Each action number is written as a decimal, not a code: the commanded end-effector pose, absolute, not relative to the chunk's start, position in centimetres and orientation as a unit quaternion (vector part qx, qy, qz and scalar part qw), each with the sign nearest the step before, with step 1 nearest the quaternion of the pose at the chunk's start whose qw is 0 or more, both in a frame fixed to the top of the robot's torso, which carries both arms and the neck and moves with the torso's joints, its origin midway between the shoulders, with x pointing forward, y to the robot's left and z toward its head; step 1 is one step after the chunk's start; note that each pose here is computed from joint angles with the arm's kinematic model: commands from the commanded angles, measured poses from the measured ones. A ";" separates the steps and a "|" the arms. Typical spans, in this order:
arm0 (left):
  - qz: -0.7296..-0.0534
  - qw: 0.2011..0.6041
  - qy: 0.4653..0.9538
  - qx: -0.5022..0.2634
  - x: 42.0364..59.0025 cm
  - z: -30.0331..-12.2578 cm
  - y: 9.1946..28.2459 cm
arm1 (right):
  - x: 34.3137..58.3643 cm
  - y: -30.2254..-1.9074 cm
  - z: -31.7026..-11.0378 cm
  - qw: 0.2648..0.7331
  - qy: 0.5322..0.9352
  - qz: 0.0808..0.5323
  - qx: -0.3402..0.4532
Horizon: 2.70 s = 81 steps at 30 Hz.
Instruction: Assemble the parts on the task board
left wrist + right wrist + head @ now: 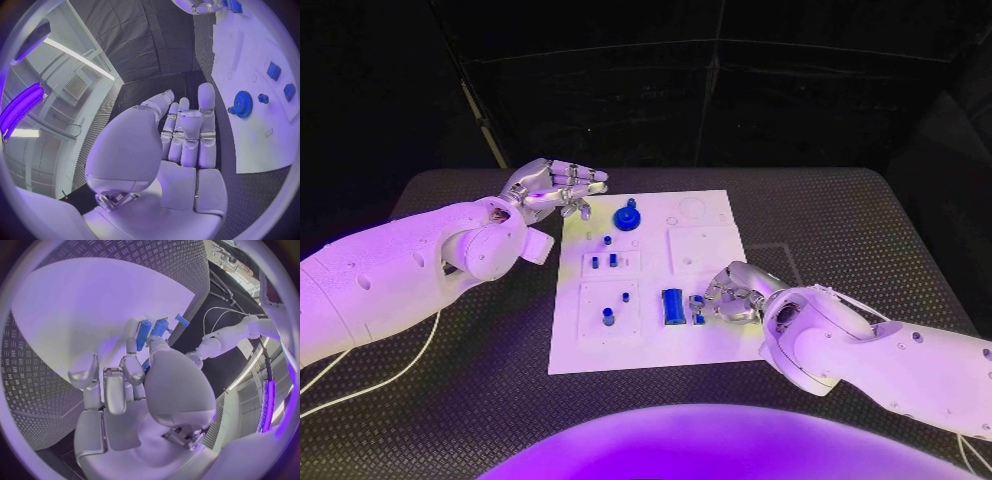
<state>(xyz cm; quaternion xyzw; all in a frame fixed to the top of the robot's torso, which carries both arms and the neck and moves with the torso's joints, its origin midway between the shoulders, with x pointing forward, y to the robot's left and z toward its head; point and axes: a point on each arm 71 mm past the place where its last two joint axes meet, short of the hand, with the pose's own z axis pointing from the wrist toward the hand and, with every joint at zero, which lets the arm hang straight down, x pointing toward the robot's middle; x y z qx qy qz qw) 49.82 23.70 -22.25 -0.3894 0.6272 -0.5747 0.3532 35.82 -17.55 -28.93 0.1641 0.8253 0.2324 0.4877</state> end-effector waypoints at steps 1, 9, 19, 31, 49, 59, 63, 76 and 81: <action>-0.580 0.348 0.627 -0.388 49.8 -22.1 23.5 | 35.8 -17.4 -28.9 0.491 0.826 0.229 0.156; -0.579 0.348 0.627 -0.388 49.8 -22.1 23.6 | 35.9 -17.3 -28.9 0.494 0.824 0.231 0.156; -0.579 0.347 0.628 -0.388 49.8 -22.1 23.6 | 35.8 -17.1 -28.7 0.495 0.821 0.239 0.153; -0.577 0.347 0.628 -0.389 49.7 -22.1 23.8 | 35.4 -18.0 -28.3 0.494 0.821 0.252 0.135; -0.577 0.347 0.629 -0.389 49.7 -22.1 23.8 | 35.1 -18.6 -28.3 0.478 0.832 0.259 0.113; -0.577 0.347 0.629 -0.388 49.7 -22.1 23.7 | 35.7 -18.4 -28.9 0.485 0.832 0.244 0.111; -0.577 0.347 0.629 -0.389 49.8 -22.1 23.7 | 36.0 -18.6 -29.1 0.491 0.830 0.238 0.114; -0.577 0.346 0.630 -0.389 49.8 -22.2 23.7 | 35.5 -18.0 -28.8 0.473 0.831 0.258 0.138; -0.576 0.346 0.630 -0.390 49.7 -22.4 23.8 | 35.1 -18.2 -28.1 0.466 0.814 0.313 0.152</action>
